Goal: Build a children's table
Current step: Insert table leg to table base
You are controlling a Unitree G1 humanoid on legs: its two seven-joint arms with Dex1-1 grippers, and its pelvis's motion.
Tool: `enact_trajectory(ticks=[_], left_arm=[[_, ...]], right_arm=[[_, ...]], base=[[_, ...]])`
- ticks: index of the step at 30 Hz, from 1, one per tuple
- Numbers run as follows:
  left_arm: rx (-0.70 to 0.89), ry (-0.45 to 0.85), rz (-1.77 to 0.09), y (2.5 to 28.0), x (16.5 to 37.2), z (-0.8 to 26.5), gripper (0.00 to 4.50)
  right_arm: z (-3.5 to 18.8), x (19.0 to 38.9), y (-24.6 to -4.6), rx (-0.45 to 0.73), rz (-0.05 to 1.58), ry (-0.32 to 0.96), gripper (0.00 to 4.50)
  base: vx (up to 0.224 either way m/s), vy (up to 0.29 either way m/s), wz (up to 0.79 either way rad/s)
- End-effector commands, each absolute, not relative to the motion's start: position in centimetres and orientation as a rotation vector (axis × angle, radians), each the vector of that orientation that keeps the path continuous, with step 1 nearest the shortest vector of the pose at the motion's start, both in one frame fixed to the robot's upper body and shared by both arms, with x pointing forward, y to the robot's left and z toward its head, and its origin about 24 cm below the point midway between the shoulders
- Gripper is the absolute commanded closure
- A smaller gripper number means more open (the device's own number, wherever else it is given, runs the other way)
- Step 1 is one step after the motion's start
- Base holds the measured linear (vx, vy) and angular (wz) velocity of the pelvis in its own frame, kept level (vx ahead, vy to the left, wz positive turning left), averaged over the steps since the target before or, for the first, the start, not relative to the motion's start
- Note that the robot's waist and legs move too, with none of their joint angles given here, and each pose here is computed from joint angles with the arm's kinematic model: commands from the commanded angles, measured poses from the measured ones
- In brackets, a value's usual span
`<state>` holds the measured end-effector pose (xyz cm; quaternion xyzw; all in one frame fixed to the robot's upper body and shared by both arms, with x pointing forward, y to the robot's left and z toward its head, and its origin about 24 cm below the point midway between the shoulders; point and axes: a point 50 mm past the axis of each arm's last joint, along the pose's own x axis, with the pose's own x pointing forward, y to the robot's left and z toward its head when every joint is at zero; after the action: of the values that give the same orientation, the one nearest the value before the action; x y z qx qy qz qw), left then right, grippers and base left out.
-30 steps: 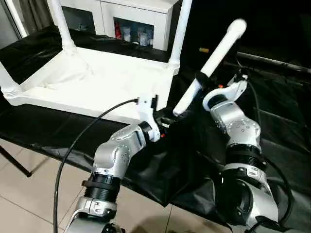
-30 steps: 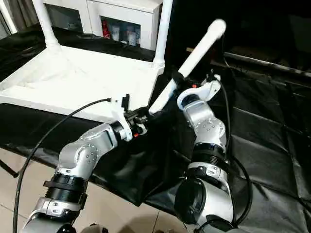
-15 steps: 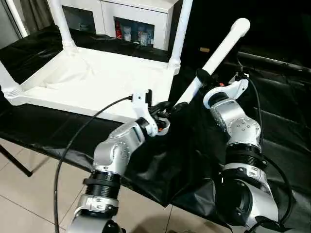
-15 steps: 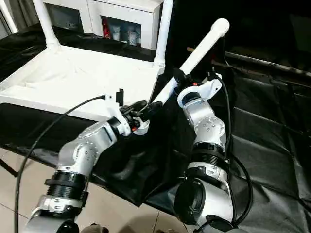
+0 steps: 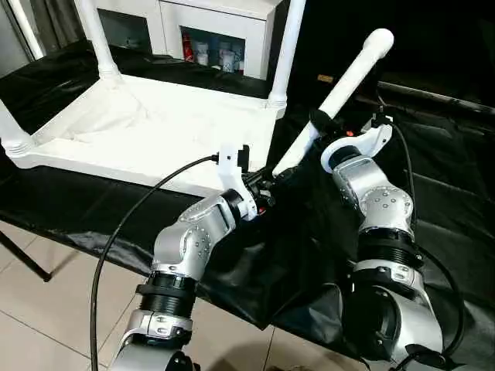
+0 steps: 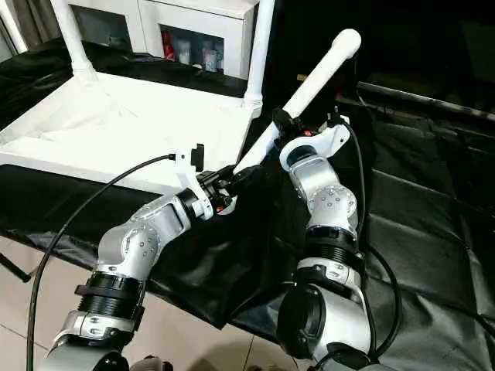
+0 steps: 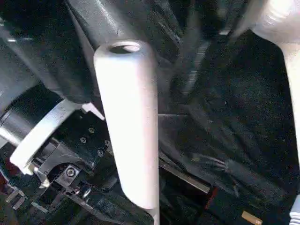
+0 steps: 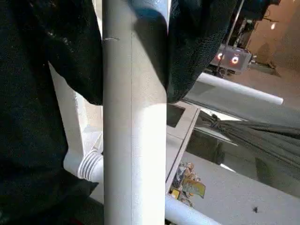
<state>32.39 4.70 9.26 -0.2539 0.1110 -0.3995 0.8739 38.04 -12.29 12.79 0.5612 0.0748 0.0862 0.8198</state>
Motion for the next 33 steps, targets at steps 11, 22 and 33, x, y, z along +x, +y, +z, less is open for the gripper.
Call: enact_trajectory(ticks=[11,22,33], left_arm=[[-0.551,0.217,-0.843,4.6,32.5,9.6,2.62],[-0.571,0.186,-0.814,5.3,32.8,9.9,3.13],[-0.572,0.129,-0.763,6.7,33.5,10.7,3.13]], right_arm=[[12.7,37.8,-11.5,1.213,0.189,0.163,3.06],[12.5,37.9,-11.6,1.209,0.196,0.175,2.17],[12.4,37.3,-12.6,1.242,0.242,0.186,1.28]], base=[[0.000,0.000,0.00],[0.000,0.000,0.00],[0.000,0.000,0.00]])
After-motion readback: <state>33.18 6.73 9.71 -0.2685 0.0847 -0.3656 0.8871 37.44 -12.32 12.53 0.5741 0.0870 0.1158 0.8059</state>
